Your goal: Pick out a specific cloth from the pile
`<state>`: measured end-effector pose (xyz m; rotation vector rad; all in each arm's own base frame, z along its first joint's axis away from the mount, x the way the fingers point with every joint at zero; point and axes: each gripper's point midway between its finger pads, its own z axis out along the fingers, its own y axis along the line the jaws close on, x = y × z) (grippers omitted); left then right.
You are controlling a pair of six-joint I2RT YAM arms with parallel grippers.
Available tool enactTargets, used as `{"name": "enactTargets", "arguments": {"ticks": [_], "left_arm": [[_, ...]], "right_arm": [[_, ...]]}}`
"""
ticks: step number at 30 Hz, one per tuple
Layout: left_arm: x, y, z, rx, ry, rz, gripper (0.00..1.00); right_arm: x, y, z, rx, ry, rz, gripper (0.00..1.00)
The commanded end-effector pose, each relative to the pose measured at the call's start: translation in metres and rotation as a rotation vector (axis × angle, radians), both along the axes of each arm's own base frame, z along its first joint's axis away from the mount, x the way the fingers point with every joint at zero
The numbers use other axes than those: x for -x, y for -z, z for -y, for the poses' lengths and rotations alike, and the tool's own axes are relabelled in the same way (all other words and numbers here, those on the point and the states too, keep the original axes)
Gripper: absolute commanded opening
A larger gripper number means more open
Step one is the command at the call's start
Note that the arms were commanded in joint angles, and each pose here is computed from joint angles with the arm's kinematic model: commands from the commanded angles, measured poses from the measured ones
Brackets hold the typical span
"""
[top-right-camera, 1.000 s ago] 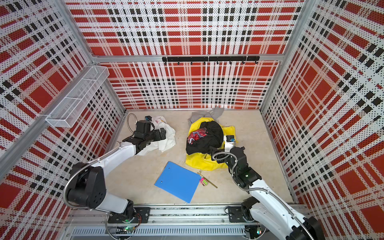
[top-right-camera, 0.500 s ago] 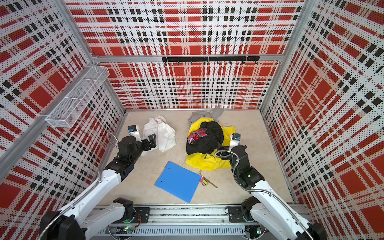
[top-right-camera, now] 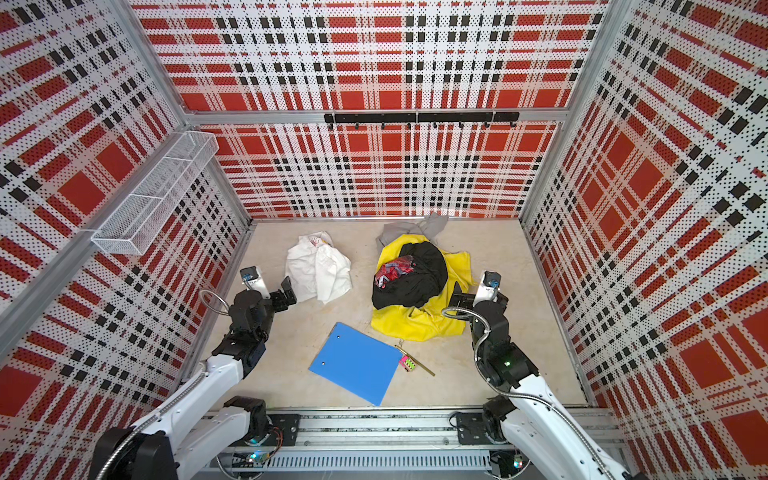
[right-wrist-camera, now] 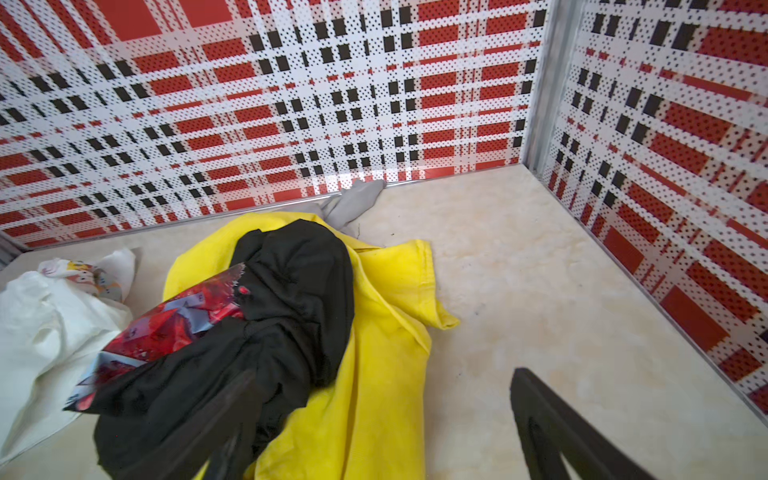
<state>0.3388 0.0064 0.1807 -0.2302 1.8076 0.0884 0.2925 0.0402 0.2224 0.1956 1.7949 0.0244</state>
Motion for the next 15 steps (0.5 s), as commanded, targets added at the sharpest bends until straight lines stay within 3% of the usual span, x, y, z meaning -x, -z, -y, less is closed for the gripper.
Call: {"name": "enactTargets", "arguments": {"ticks": [1,15], "left_arm": [[-0.003,-0.008,-0.005,-0.094,0.01,0.087,0.99],[-0.019,0.015,0.003,-0.174,0.114,0.213,0.99]], "right_arm": [[-0.007,-0.001,0.01,0.017,0.027,0.043,1.0],[-0.023,0.026,0.049,0.098,0.114,0.034,1.0]]}}
